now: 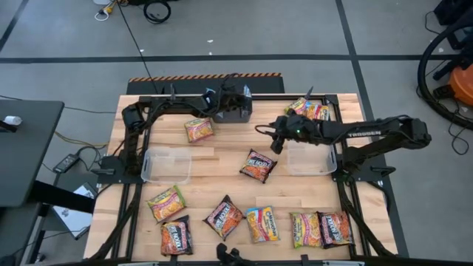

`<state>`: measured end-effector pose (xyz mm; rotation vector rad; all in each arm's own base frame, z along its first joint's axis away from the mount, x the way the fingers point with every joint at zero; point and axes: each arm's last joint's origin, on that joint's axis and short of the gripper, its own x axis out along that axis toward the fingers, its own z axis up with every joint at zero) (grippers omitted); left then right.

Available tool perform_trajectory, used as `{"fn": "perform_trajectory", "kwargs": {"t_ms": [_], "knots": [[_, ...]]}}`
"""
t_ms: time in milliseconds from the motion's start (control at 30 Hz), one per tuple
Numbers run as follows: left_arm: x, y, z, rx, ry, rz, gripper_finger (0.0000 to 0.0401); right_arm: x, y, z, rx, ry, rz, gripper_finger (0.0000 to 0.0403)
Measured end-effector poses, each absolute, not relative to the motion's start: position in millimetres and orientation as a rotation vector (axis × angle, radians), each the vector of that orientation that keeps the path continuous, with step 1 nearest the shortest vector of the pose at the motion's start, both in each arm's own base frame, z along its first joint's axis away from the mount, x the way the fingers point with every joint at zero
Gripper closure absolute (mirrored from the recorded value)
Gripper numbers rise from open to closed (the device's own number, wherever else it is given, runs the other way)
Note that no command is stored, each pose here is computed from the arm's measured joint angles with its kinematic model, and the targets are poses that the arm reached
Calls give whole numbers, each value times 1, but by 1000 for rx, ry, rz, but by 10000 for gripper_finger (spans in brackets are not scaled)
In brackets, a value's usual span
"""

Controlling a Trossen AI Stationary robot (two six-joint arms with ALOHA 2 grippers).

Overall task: Sort Maruchan noodles
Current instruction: Put the blue noodle pack into the black bin

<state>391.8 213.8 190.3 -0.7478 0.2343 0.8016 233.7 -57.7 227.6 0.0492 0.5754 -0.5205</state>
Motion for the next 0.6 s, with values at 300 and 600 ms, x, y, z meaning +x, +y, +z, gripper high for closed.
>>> {"fn": "perform_trajectory", "kwargs": {"t_ms": [300, 600], "knots": [[397, 213, 201, -755, 198, 730, 220, 229, -70, 233, 59, 628, -588, 228], [401, 207, 200, -745, 209, 718, 220, 224, -73, 236, 81, 622, -613, 228]]}}
